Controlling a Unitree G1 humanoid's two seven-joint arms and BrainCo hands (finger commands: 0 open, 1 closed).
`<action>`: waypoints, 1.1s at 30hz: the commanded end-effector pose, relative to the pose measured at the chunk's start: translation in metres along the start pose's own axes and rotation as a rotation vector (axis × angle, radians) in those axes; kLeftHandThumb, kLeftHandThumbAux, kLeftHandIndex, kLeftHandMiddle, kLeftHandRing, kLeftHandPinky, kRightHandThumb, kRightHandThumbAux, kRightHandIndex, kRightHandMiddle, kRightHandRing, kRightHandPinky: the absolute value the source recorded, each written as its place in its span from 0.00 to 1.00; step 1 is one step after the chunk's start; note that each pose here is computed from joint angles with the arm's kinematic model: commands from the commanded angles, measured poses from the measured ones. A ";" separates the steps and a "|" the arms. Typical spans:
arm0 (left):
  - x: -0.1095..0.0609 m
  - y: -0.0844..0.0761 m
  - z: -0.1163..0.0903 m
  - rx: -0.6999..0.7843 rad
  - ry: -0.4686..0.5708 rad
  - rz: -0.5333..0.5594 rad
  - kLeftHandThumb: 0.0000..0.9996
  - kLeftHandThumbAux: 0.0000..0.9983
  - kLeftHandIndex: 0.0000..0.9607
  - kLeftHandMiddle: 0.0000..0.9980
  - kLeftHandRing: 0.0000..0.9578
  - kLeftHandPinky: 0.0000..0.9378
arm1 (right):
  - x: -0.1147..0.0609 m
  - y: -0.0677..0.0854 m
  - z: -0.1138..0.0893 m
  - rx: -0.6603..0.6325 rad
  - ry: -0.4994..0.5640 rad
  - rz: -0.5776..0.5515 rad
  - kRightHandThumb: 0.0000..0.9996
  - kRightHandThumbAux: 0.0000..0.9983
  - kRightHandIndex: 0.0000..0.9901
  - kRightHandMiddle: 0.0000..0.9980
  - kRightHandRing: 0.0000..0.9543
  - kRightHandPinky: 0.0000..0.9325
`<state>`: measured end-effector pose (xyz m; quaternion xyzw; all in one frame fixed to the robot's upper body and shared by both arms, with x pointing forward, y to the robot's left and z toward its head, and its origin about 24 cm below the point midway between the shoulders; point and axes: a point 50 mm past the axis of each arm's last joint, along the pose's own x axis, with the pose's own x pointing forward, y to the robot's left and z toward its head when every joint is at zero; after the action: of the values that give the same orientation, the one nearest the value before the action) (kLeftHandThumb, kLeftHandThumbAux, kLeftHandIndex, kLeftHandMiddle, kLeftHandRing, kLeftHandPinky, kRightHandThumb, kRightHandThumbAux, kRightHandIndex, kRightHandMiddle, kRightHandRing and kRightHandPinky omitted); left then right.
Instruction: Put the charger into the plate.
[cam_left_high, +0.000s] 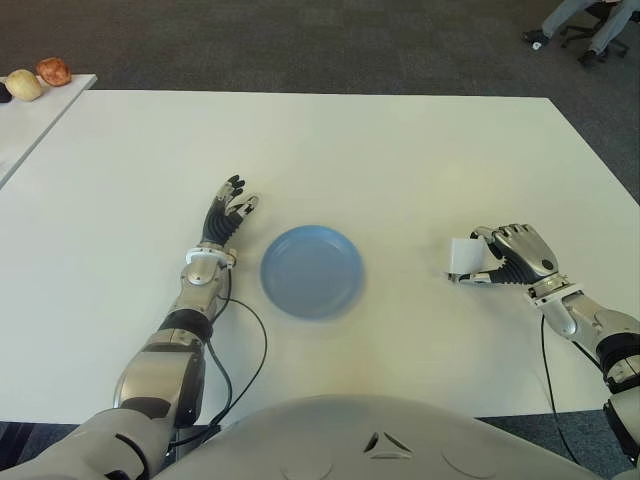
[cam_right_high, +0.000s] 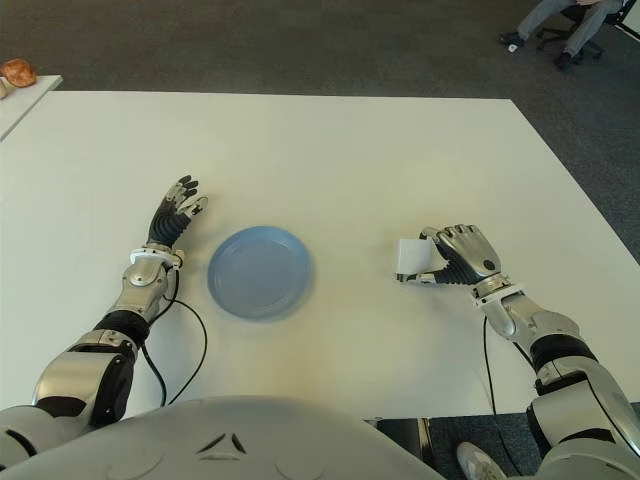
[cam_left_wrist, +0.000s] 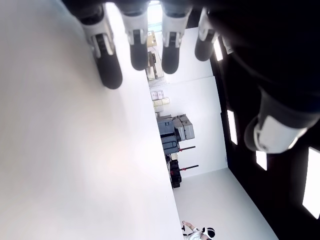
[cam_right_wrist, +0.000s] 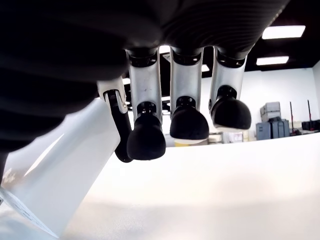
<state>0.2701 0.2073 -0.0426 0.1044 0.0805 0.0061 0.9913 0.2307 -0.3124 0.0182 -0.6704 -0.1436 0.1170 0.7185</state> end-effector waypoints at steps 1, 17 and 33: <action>-0.029 -0.006 -0.043 0.001 0.215 -0.042 0.00 0.53 0.09 0.13 0.11 0.11 | 0.006 0.001 0.004 0.038 -0.017 0.010 0.84 0.64 0.81 0.84 0.88 0.87; -0.028 -0.006 -0.043 0.002 0.229 -0.037 0.00 0.54 0.10 0.14 0.13 0.12 | 0.007 0.001 0.005 0.056 -0.020 0.044 0.74 0.66 0.75 0.83 0.88 0.85; -0.028 -0.008 -0.041 0.003 0.206 -0.042 0.00 0.53 0.09 0.14 0.12 0.11 | 0.014 -0.007 0.006 0.090 -0.015 -0.011 0.60 0.69 0.75 0.85 0.89 0.87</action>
<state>0.2702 0.2072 -0.0424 0.1044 0.0801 0.0057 0.9913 0.2356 -0.3055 0.0183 -0.6493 -0.1298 0.1413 0.7359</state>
